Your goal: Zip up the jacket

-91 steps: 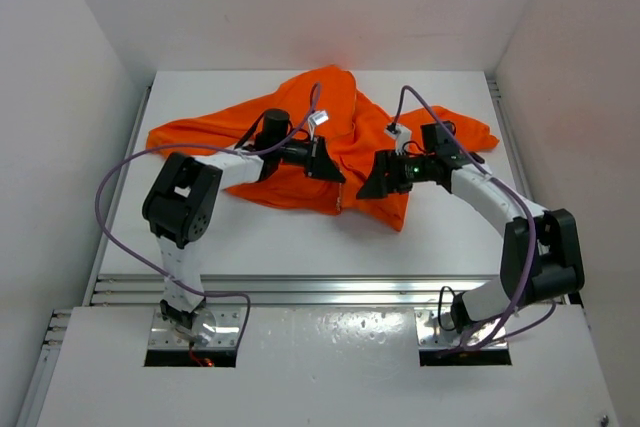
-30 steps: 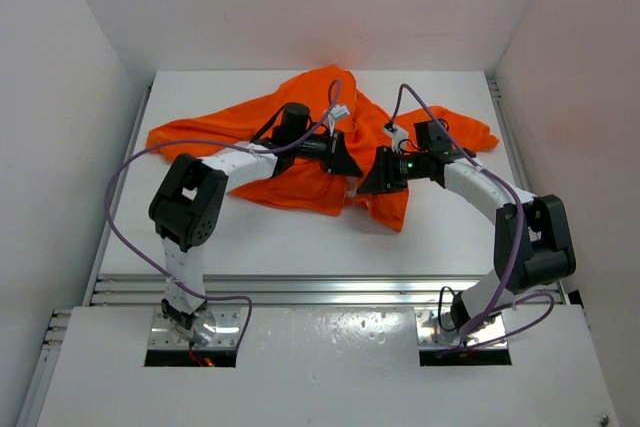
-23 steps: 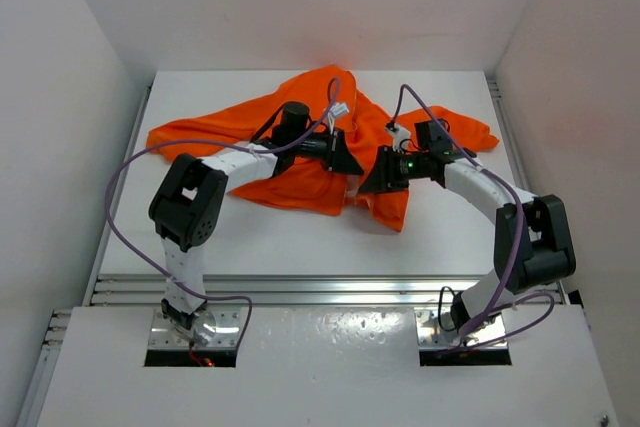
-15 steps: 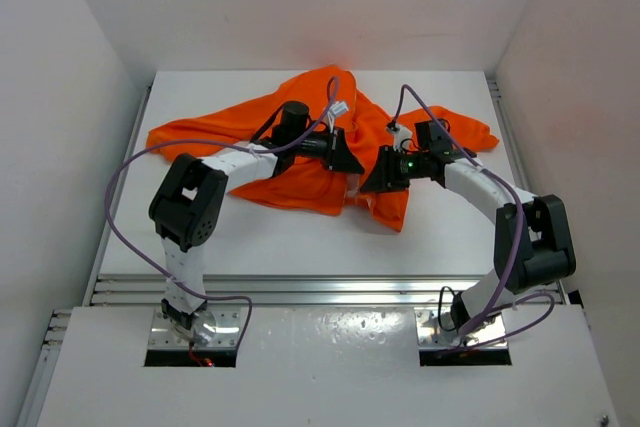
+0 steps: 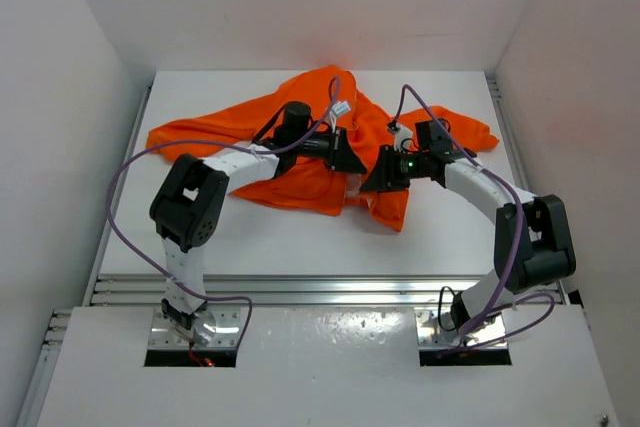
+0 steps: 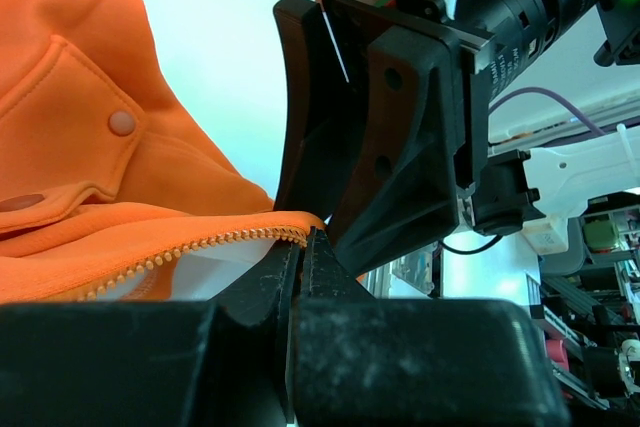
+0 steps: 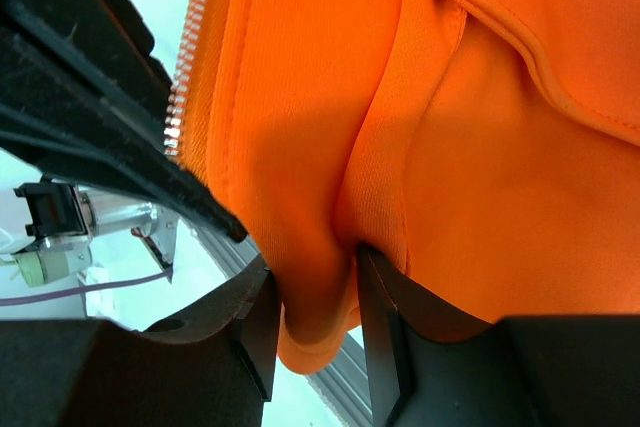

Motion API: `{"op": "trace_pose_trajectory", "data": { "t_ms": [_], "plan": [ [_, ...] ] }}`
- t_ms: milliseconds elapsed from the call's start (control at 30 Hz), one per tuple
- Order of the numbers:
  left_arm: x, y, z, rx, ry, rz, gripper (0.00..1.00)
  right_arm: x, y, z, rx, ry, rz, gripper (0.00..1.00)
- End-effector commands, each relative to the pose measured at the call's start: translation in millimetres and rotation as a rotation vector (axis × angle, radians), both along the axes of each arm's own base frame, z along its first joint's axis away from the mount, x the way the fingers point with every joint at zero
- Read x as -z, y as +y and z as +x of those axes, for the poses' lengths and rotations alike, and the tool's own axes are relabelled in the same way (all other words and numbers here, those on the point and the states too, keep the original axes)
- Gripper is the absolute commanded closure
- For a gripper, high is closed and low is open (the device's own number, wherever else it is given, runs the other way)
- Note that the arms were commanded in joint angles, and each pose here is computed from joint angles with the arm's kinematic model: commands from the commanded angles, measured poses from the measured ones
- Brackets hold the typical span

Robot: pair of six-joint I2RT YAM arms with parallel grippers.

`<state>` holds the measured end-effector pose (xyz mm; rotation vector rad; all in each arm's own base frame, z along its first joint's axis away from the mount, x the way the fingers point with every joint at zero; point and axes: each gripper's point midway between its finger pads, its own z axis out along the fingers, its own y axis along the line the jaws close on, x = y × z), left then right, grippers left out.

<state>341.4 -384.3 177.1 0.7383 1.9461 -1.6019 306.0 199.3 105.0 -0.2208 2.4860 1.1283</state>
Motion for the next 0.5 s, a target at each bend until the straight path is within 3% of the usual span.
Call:
{"op": "trace_pose_trajectory", "data": {
  "t_ms": [0,167,367,467],
  "plan": [
    [-43.4,-9.8,-1.3,0.024,-0.106,-0.077,1.00,0.5,-1.0,8.0,0.031,-0.010,-0.011,0.65],
    [-43.2,-9.9,0.3,0.015,-0.107,-0.076,1.00,0.2,-2.5,9.0,0.027,-0.029,-0.014,0.64],
    [-43.2,-9.9,0.3,0.015,-0.107,-0.076,1.00,2.0,-5.2,3.7,0.014,-0.032,-0.023,0.79],
    [-48.9,-9.7,-0.1,0.015,-0.123,-0.085,1.00,-0.6,-7.8,2.8,0.015,-0.032,-0.005,0.92]
  ]
}}
